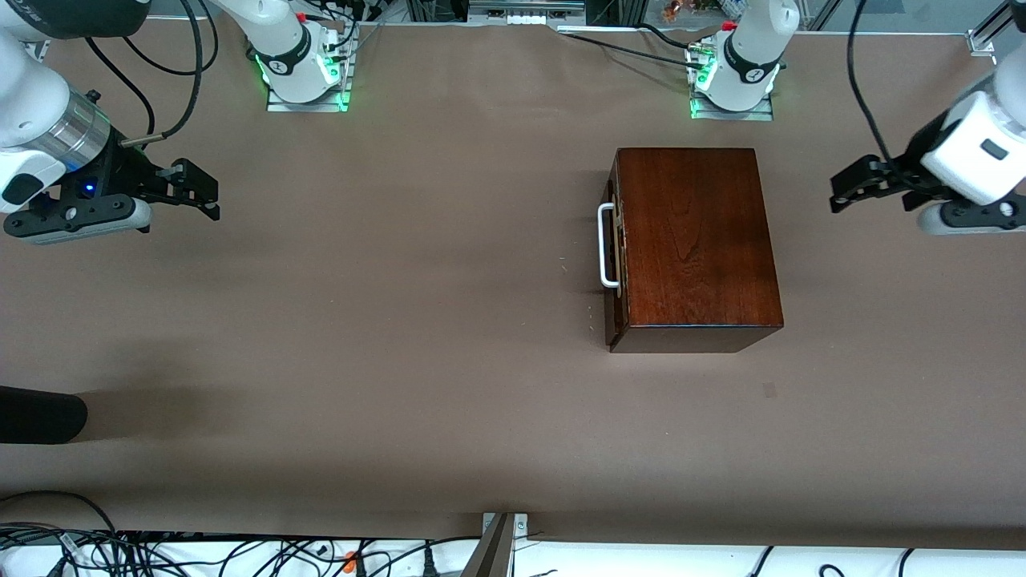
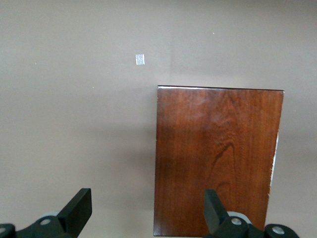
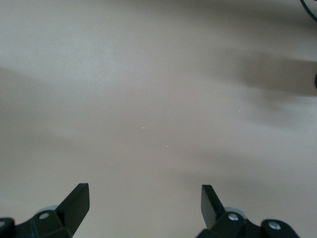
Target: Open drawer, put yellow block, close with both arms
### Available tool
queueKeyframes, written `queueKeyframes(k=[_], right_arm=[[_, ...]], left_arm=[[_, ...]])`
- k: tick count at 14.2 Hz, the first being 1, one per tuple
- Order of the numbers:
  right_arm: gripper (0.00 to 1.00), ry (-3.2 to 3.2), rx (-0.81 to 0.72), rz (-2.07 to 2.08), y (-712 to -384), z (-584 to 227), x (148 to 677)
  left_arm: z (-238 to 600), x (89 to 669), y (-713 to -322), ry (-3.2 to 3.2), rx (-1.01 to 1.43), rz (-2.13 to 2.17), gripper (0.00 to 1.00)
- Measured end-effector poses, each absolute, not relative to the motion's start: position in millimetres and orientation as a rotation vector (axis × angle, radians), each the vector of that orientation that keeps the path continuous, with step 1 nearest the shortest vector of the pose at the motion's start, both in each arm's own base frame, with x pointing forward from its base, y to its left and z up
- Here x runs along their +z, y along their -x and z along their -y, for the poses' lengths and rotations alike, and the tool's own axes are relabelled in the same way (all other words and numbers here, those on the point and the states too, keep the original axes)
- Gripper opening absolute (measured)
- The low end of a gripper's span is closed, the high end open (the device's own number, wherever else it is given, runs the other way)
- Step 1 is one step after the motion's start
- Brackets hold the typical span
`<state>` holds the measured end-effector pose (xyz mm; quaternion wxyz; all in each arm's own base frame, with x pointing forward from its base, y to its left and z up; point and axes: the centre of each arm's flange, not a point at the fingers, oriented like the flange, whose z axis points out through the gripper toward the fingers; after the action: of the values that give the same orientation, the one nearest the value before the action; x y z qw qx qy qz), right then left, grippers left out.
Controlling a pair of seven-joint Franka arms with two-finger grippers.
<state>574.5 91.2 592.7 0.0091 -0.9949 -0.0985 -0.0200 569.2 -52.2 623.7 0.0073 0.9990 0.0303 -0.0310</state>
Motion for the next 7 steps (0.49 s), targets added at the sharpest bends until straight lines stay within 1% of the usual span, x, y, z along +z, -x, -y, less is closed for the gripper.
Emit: queueKeyframes(k=[3,7], right_arm=[[1.00,3.108,-0.062,0.308,-575,-91,593],[1.00,3.108,-0.063,0.308,-575,-91,593]], left_arm=[[46,619,-554,-3.123,-0.081,-0.096,1.00],[52,623,-548,-3.124,-0.072,-0.079,1.00]])
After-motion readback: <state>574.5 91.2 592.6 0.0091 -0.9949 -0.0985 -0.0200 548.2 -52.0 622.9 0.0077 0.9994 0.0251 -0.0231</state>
